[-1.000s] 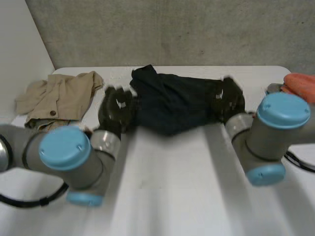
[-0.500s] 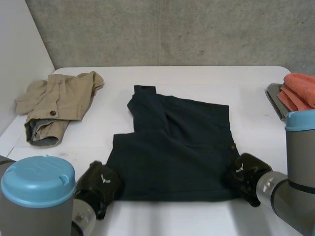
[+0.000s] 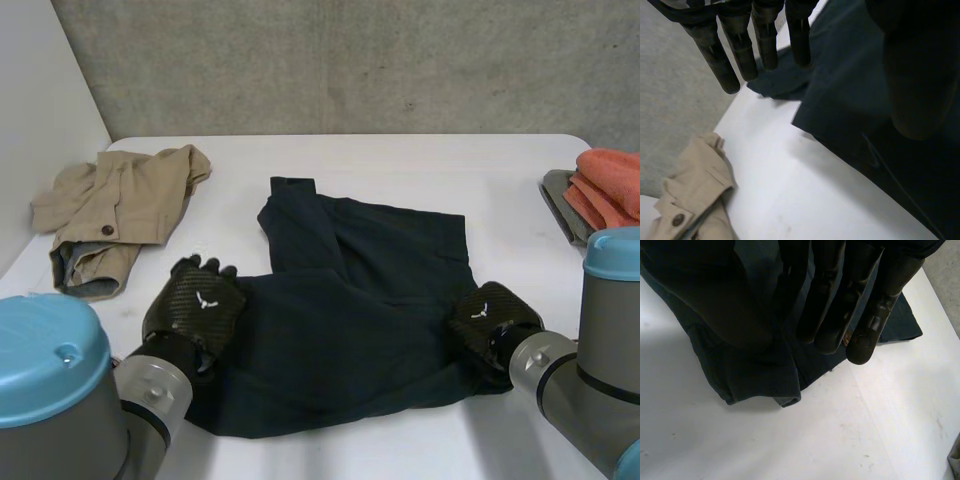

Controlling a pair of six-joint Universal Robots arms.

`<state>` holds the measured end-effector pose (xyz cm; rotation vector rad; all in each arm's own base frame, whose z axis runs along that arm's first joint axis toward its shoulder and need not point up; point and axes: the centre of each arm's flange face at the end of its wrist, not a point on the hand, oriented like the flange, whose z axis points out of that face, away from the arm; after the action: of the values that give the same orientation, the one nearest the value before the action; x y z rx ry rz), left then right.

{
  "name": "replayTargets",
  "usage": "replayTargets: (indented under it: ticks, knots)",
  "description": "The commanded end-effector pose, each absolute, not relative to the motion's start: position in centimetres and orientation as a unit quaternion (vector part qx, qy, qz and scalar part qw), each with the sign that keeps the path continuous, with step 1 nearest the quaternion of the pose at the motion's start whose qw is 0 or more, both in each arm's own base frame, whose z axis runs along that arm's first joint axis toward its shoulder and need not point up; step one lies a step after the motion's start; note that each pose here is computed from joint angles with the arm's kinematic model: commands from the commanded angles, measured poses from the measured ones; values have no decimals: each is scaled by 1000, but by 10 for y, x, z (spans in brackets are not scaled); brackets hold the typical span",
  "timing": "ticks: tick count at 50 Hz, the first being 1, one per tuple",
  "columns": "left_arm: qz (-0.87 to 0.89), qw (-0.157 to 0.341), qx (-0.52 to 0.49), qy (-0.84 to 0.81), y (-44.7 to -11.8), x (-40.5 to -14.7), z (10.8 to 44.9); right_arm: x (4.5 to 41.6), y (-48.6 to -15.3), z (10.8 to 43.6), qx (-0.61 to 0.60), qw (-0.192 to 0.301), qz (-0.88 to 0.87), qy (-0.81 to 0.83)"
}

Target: Fold the laundry.

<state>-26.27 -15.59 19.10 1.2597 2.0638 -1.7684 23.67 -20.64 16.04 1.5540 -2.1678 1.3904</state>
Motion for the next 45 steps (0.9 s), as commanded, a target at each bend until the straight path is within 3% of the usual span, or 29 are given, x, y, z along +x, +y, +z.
replayTargets:
  ticks: [1,17,28,32,37,42,45]
  knots:
    - [-603,71,412,679,-156,-263,202,236,-206,159,514,67,462,-720]
    - [-521,11,384,763,-139,-255,176,235,-212,158,507,74,472,-717]
    - [-494,17,392,776,-153,-265,137,234,-211,156,505,74,470,-720]
    - [-524,19,378,763,-155,-266,152,234,-210,156,506,75,469,-720]
    - [-571,17,364,736,-145,-258,195,230,-203,182,509,88,484,-706]
    - [-551,42,423,719,-111,-239,225,220,-179,210,541,99,465,-694]
    - [-523,50,448,723,-99,-232,226,213,-165,221,563,106,442,-690]
